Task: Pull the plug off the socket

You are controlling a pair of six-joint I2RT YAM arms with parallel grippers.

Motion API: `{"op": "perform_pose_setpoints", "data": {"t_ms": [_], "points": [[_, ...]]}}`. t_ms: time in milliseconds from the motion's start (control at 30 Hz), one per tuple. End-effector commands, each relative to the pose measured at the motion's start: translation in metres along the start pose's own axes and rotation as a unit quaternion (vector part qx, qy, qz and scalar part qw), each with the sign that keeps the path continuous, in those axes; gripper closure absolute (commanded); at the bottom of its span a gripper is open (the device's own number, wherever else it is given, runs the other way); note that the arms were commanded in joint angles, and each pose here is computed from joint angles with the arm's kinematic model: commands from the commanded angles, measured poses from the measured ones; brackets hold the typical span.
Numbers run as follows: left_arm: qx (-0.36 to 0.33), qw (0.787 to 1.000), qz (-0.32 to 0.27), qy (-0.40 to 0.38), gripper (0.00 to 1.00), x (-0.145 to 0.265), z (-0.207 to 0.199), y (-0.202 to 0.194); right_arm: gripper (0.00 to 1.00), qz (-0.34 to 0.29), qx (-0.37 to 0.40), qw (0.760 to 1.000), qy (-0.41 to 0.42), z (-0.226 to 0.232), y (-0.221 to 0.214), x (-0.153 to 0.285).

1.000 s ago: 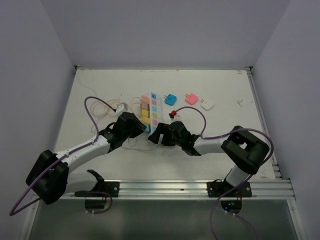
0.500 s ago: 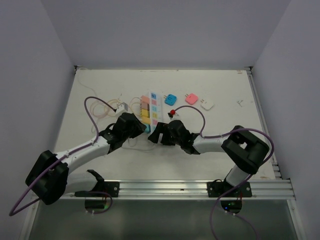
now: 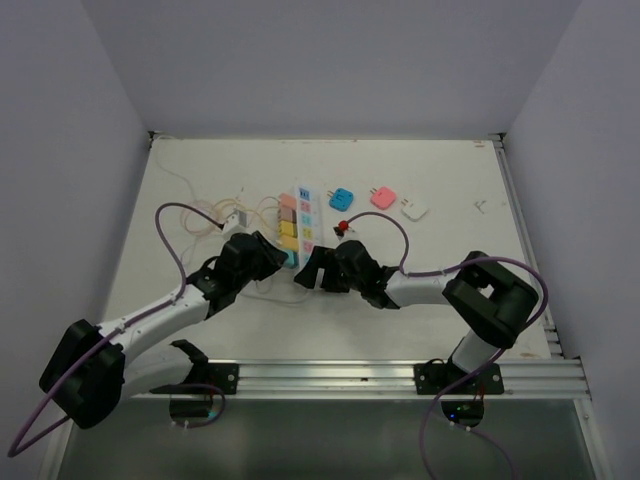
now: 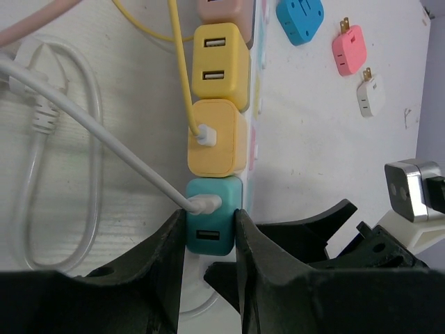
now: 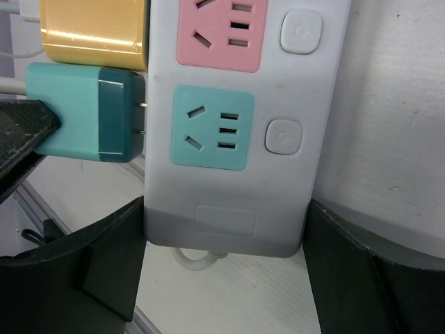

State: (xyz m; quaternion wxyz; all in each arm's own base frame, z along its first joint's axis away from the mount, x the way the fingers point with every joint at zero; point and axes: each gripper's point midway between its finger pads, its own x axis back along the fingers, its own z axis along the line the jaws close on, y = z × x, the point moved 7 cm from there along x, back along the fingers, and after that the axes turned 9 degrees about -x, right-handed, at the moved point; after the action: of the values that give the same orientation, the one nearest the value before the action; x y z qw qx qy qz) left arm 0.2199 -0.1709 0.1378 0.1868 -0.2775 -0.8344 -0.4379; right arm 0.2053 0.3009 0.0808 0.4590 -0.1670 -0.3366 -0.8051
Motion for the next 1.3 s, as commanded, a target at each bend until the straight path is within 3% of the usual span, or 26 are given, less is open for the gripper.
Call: {"op": "perform_pose_setpoints", "data": {"t_ms": [0, 567, 933, 1267], "points": [[0.020, 0.997, -0.062, -0.035, 1.00, 0.005, -0.012, 0.025, 1.00, 0.027, -0.009, 0.991, -0.131, -0.054, -0.014, 0.004], [0.020, 0.997, -0.063, -0.044, 1.00, 0.026, -0.002, 0.035, 1.00, 0.000, -0.018, 0.987, -0.161, -0.063, -0.001, 0.012], [0.005, 0.996, -0.084, 0.043, 1.00, 0.036, 0.052, 0.053, 1.00, -0.021, 0.008, 0.973, -0.231, -0.075, 0.017, 0.036], [0.047, 0.983, -0.115, 0.135, 1.00, 0.023, 0.110, 0.089, 1.00, -0.033, 0.021, 0.963, -0.267, -0.088, 0.028, 0.062]]}}
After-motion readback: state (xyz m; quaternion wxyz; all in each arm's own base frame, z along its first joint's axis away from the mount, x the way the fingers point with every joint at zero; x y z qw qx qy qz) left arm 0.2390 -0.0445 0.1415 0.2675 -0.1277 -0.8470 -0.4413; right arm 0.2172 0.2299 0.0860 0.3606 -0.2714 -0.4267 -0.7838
